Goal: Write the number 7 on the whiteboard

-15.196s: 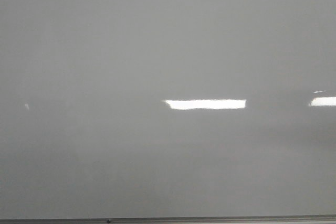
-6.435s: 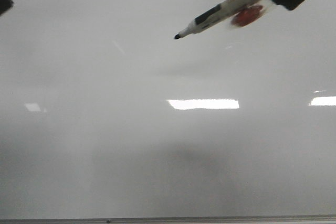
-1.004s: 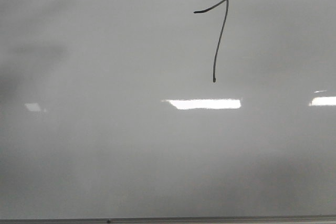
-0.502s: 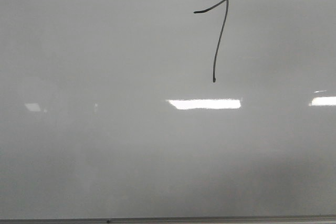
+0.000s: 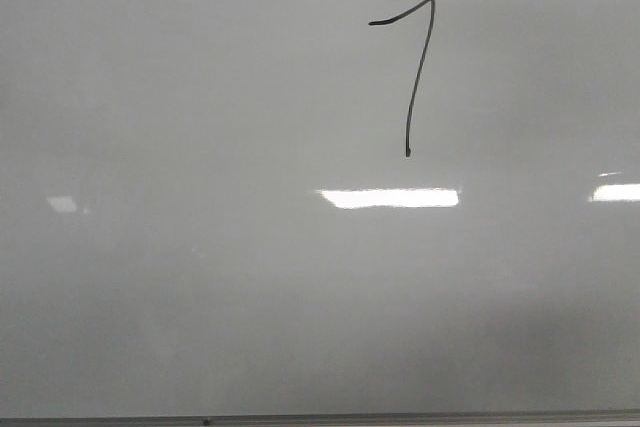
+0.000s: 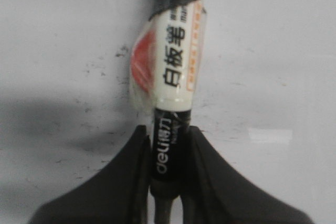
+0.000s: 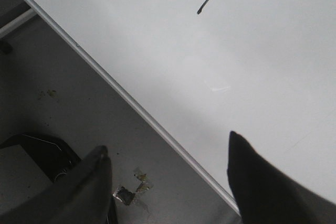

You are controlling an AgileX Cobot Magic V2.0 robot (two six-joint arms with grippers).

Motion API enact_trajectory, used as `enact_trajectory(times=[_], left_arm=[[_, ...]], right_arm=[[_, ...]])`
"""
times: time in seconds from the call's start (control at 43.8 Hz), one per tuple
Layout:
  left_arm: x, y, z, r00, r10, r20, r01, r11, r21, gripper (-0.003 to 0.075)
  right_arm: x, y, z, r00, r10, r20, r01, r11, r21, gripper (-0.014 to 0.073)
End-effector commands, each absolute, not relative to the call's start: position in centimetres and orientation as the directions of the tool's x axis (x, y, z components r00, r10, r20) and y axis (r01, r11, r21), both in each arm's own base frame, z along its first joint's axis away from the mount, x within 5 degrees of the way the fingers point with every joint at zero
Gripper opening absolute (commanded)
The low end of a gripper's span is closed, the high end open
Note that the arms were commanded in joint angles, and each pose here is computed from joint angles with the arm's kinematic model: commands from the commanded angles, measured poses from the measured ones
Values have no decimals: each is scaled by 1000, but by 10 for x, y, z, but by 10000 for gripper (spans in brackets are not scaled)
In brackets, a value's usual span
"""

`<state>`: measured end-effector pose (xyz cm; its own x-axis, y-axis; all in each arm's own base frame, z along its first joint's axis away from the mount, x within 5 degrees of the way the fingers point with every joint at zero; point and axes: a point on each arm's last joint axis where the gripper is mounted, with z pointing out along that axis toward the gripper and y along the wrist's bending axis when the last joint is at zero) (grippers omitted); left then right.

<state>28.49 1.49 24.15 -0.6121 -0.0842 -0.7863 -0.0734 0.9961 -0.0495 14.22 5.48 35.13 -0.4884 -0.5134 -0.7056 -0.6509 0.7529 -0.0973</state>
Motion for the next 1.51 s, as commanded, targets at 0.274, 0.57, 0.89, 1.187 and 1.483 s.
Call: enact_trajectory(times=[0.274,0.57,0.89,1.187,1.483], left_arm=[[294,16,252,-536,-102,-838,-89,994,-63,359],[294,15,268,-577,-77,-813,-64,997,-49,388],[261,8,329,-575,1,-818,6,1000,-4,387],[184,-35,376,-487,145,-861,244,970,26,387],[109,-44,382,-373,177,-911,407,913,10,387]], right_arm=[[144,54,363,-453,-477,-754,-626,771,-112,498],[137,53,366,-442,-479,-758,-630,767,-118,498],[105,45,376,-506,-342,-792,-528,849,-29,498],[90,25,378,-607,-126,-784,-261,964,47,498],[75,22,381,-584,-95,-806,-243,968,62,498]])
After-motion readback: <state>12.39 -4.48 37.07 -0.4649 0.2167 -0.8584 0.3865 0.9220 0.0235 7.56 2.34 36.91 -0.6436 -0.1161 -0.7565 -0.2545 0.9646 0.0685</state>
